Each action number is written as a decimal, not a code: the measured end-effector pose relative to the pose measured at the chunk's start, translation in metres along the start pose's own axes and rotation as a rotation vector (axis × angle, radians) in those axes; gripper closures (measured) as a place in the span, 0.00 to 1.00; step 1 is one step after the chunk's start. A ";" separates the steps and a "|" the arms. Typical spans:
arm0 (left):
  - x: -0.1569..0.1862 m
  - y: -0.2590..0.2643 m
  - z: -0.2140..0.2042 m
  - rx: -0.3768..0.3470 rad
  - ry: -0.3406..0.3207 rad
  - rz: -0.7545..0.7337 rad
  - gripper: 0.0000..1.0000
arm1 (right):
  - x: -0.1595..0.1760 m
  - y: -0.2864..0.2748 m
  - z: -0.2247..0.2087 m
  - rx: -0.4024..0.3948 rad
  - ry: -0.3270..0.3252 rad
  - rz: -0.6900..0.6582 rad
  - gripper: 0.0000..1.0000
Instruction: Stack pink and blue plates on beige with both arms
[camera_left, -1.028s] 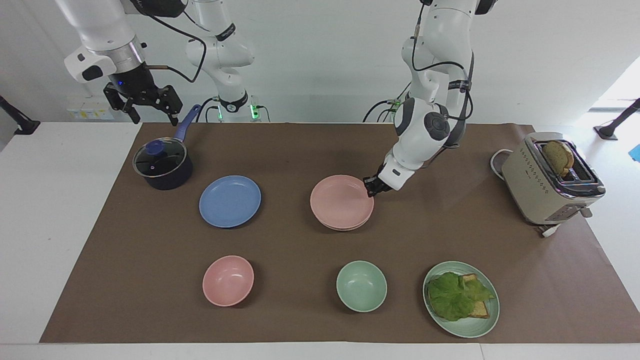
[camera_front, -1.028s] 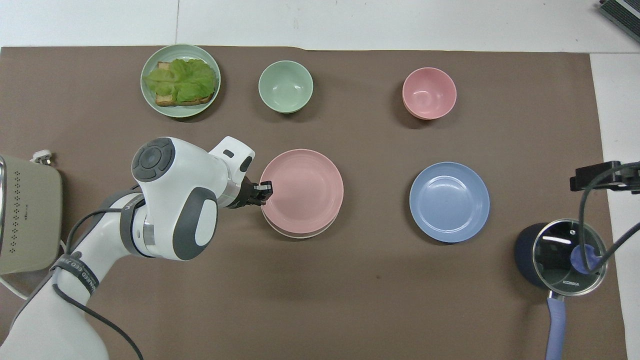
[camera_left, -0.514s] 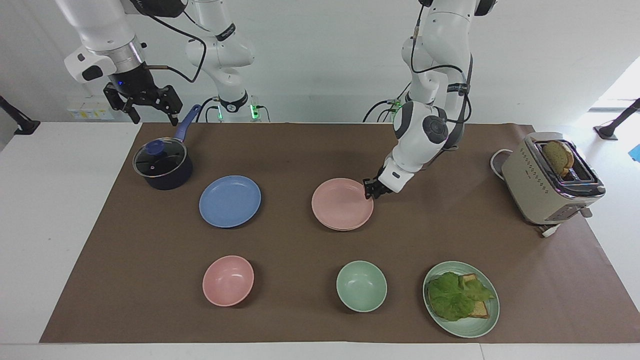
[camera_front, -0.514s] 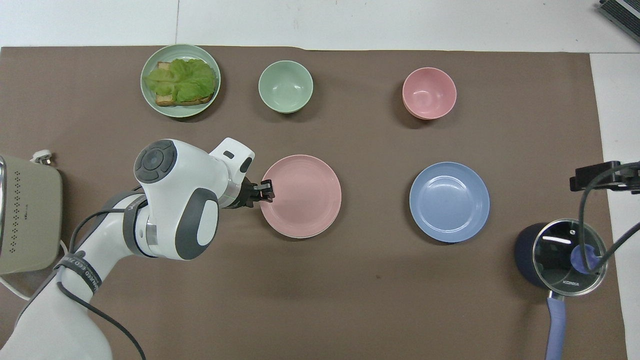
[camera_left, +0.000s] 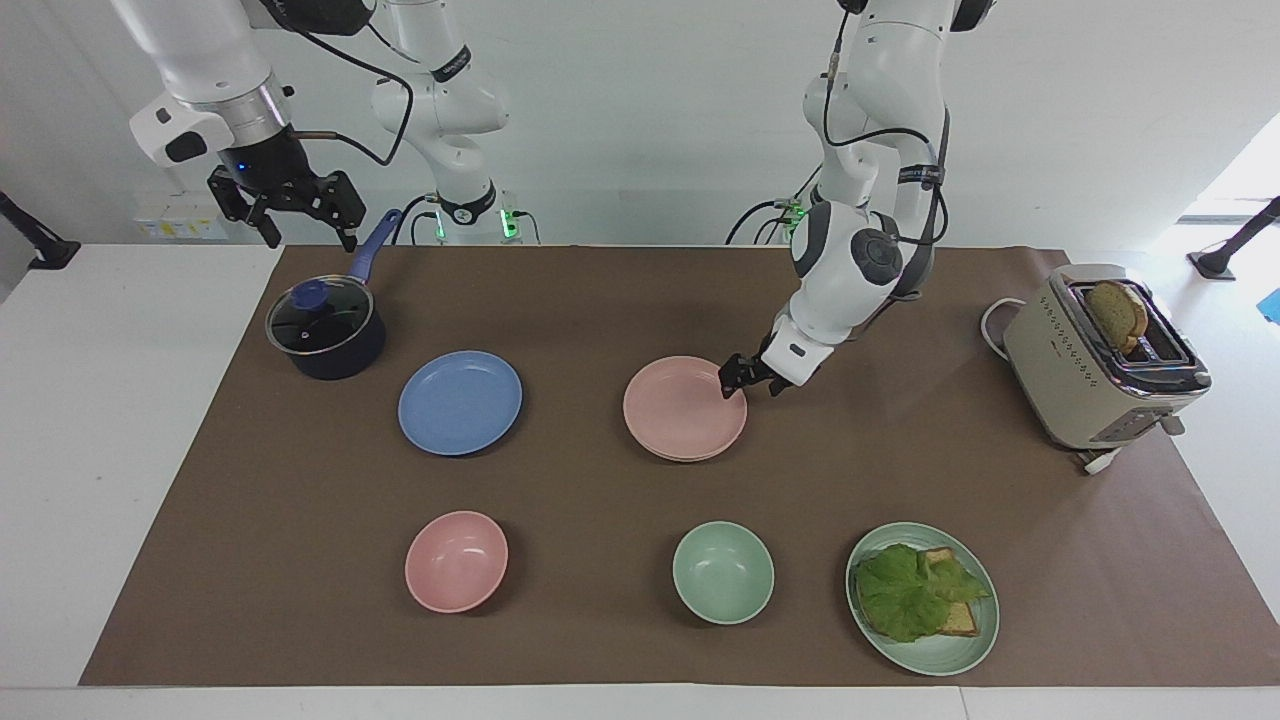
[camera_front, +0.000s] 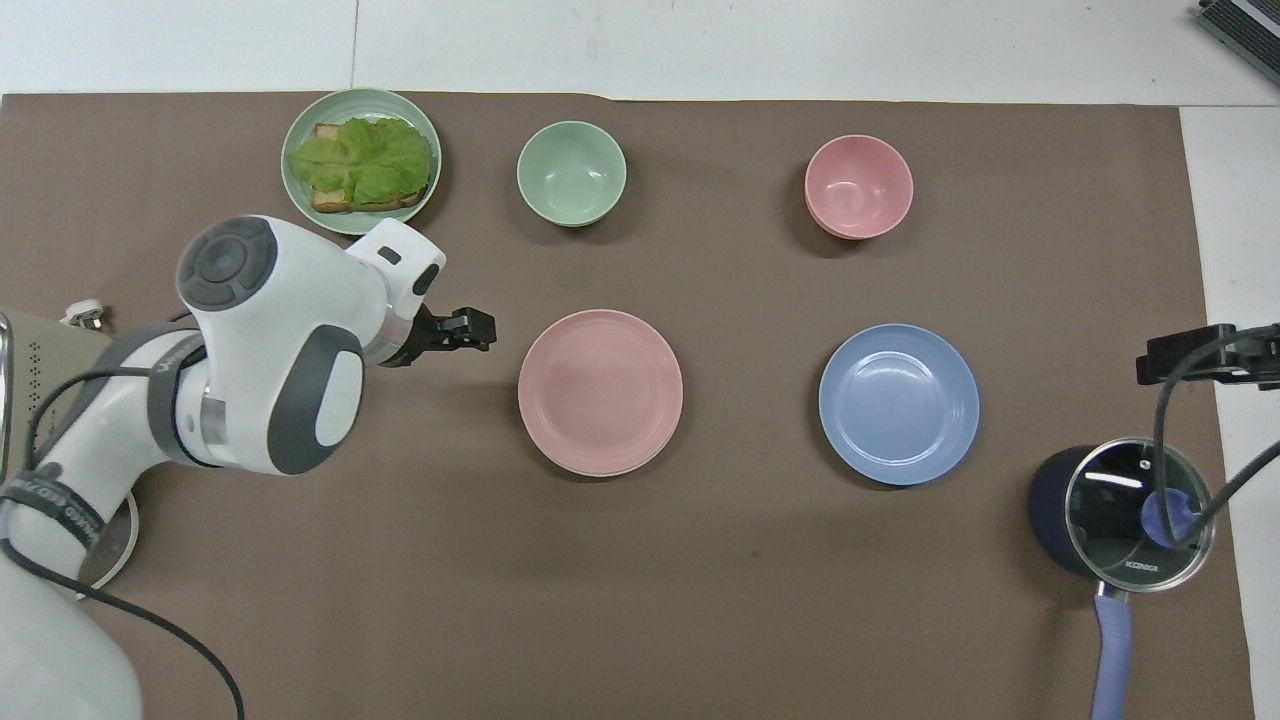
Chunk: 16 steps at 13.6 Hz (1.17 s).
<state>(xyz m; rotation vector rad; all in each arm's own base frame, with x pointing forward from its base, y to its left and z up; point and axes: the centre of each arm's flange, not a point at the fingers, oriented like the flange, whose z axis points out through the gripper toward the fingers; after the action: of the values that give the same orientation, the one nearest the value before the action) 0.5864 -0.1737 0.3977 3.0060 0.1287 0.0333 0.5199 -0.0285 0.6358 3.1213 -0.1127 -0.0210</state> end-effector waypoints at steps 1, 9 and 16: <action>0.012 -0.025 -0.015 0.021 0.011 0.006 0.00 | 0.000 0.000 0.000 0.000 -0.001 0.000 0.00; 0.041 -0.122 -0.161 0.144 -0.004 0.101 0.00 | 0.000 0.000 0.001 0.000 -0.003 0.000 0.00; 0.011 -0.110 -0.242 0.151 -0.005 0.112 0.00 | 0.000 0.000 0.002 0.000 -0.004 0.000 0.00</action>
<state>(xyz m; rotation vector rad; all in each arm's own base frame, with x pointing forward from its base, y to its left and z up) 0.5817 -0.0324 0.6229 3.1602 -0.0399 0.0291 0.5198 -0.0285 0.6339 3.1213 -0.1125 -0.0272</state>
